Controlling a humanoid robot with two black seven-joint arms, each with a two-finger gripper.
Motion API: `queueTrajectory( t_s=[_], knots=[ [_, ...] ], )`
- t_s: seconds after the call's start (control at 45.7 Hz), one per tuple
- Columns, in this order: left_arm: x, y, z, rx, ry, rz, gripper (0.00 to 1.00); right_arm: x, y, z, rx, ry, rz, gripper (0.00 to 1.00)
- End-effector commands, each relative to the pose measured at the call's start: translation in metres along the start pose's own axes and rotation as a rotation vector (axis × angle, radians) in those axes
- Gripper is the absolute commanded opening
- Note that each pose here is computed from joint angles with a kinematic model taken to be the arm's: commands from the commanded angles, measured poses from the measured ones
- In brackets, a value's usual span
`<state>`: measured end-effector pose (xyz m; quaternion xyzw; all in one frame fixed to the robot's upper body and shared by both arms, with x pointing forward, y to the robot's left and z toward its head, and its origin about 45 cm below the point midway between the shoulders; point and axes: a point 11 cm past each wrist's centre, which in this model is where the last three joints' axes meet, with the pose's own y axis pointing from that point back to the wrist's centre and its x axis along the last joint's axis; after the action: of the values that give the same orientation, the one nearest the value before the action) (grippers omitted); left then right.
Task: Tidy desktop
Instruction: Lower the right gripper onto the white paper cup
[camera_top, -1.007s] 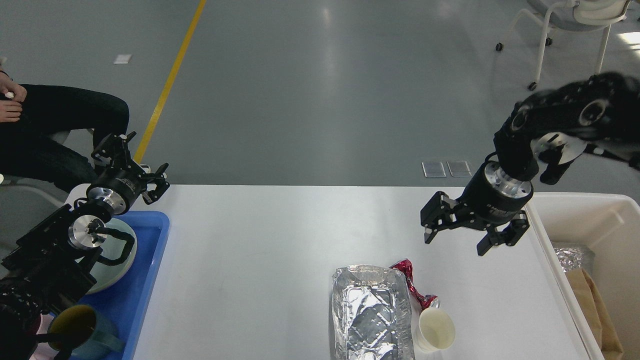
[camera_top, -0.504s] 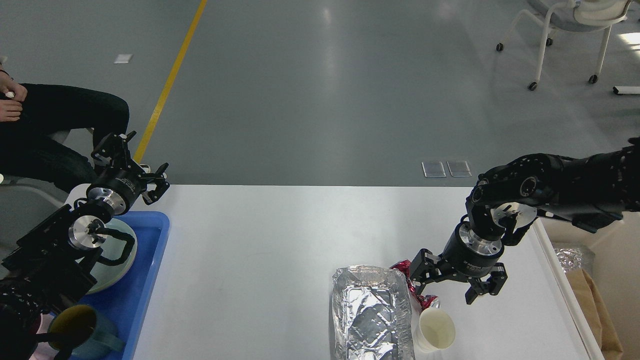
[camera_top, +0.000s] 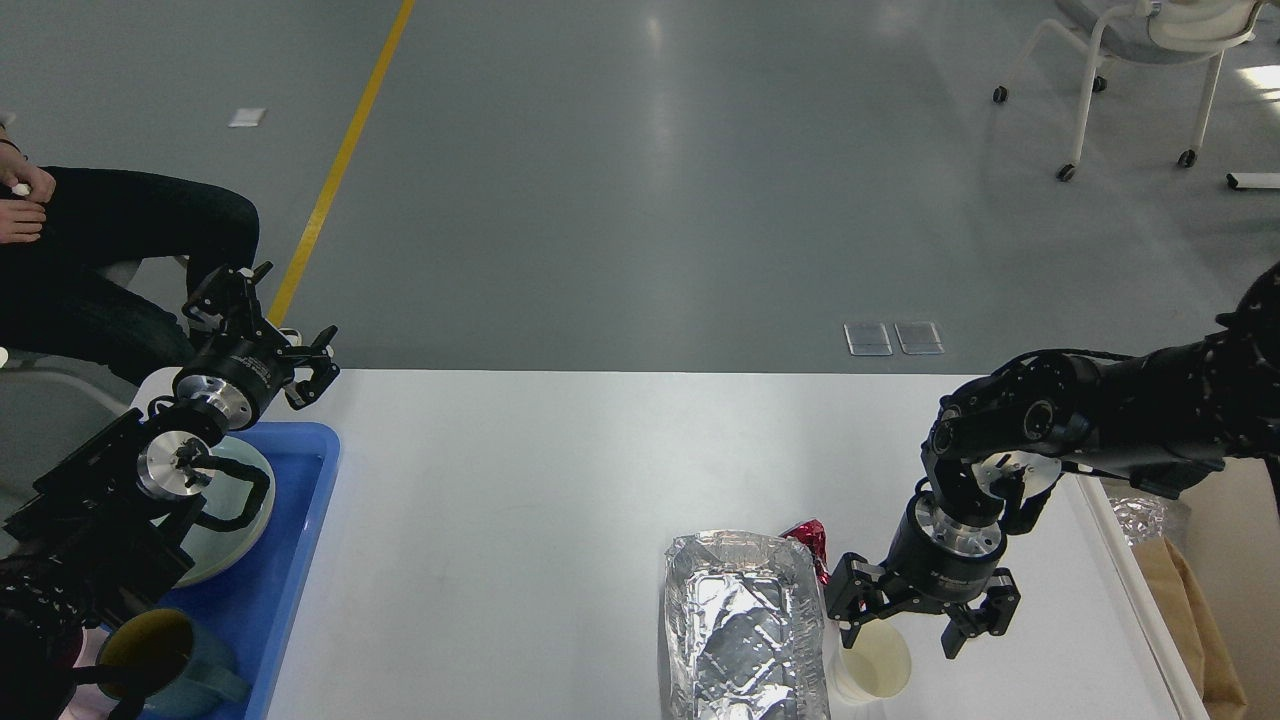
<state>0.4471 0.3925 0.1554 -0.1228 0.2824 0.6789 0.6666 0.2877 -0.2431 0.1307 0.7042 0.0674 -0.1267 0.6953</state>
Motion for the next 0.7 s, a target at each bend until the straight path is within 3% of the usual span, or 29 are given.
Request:
queueTrajectory(
  t_s=[0.0, 0.438, 0.525, 0.679],
  knots=[
    [0.001, 0.000, -0.001, 0.001, 0.000, 0.001, 0.97, -0.005, -0.011, 0.005, -0.014, 0.004, -0.014, 1.00],
    [0.005, 0.002, -0.002, 0.003, 0.000, 0.009, 0.97, -0.005, -0.028, 0.016, -0.037, -0.014, 0.004, 0.97],
    [0.005, 0.002, -0.002, 0.003, 0.000, 0.009, 0.97, -0.003, -0.027, 0.015, -0.036, -0.017, 0.027, 0.81],
    [0.005, 0.002, -0.002, 0.003, 0.000, 0.009, 0.97, 0.000, -0.030, 0.018, -0.045, -0.023, 0.071, 0.68]
  ],
)
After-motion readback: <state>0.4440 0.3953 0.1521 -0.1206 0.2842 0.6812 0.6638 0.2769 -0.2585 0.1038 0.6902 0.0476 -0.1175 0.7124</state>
